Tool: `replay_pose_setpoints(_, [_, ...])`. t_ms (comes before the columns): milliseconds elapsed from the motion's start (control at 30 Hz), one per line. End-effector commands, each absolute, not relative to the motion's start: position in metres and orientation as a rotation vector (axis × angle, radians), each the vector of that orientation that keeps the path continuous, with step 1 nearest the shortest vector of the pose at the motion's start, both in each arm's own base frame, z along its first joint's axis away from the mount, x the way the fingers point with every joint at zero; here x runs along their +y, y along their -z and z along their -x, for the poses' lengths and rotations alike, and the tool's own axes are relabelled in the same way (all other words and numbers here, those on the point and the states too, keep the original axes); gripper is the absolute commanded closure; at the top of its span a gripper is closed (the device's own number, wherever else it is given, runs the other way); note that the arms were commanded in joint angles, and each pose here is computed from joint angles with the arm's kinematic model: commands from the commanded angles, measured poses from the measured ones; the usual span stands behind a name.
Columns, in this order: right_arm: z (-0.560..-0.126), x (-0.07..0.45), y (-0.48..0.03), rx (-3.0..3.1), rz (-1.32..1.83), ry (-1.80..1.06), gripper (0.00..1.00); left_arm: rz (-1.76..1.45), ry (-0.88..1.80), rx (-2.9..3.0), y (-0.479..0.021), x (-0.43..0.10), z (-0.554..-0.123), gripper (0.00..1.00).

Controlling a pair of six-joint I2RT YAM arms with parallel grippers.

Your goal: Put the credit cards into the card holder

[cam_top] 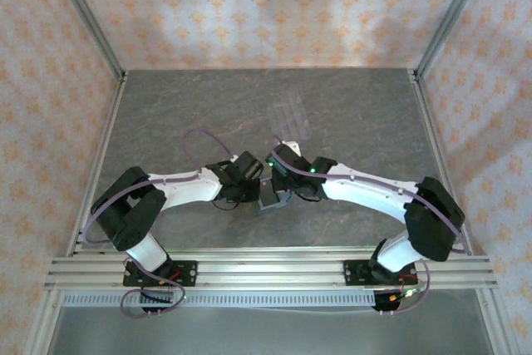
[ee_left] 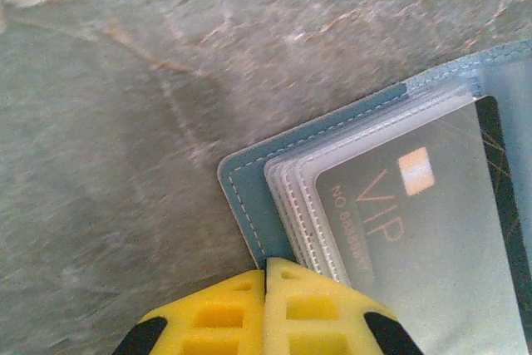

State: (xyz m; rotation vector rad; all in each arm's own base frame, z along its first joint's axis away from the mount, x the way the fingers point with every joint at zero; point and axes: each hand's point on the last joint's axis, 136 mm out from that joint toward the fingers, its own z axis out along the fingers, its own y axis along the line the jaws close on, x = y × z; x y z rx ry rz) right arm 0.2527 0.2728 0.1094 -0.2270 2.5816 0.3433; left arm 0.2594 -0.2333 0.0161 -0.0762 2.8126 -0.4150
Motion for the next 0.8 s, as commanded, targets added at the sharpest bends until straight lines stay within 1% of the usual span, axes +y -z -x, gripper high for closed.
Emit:
replay_pose_setpoints(0, [-0.240,0.304,-0.110,2.618,0.158,-0.676,1.00,0.107,0.548,2.843,-0.002,-0.261,-0.256,0.97])
replay_pose_setpoints(100, [-0.236,0.322,-0.102,2.627,0.068,-0.869,1.00,0.143,0.579,2.834,-0.003,-0.266,-0.260,0.96])
replay_pose_setpoints(200, [-0.236,0.331,-0.089,2.637,-0.025,-0.982,1.00,0.193,0.518,2.826,-0.004,-0.254,-0.259,0.95])
replay_pose_setpoints(267, [-0.238,0.331,-0.082,2.635,-0.079,-1.021,0.97,0.238,0.451,2.800,-0.009,-0.239,-0.256,0.94])
replay_pose_setpoints(333, [-0.240,0.329,-0.075,2.635,-0.122,-1.031,0.94,0.265,0.388,2.781,-0.013,-0.221,-0.251,0.91])
replay_pose_setpoints(433, [-0.242,0.330,-0.066,2.650,-0.137,-1.027,0.92,0.264,0.321,2.777,-0.020,-0.203,-0.241,0.84])
replay_pose_setpoints(567, [-0.244,0.338,-0.058,2.665,-0.139,-1.054,0.89,0.279,0.253,2.783,-0.022,-0.184,-0.229,0.80])
replay_pose_setpoints(600, [-0.245,0.340,-0.056,2.666,-0.143,-1.058,0.88,0.286,0.242,2.781,-0.023,-0.180,-0.227,0.79])
replay_pose_setpoints(667, [-0.246,0.343,-0.052,2.672,-0.145,-1.067,0.80,0.305,0.230,2.778,-0.023,-0.172,-0.221,0.78])
replay_pose_setpoints(767, [-0.245,0.346,-0.053,2.673,-0.119,-1.075,0.72,0.317,0.223,2.770,-0.027,-0.165,-0.218,0.75])
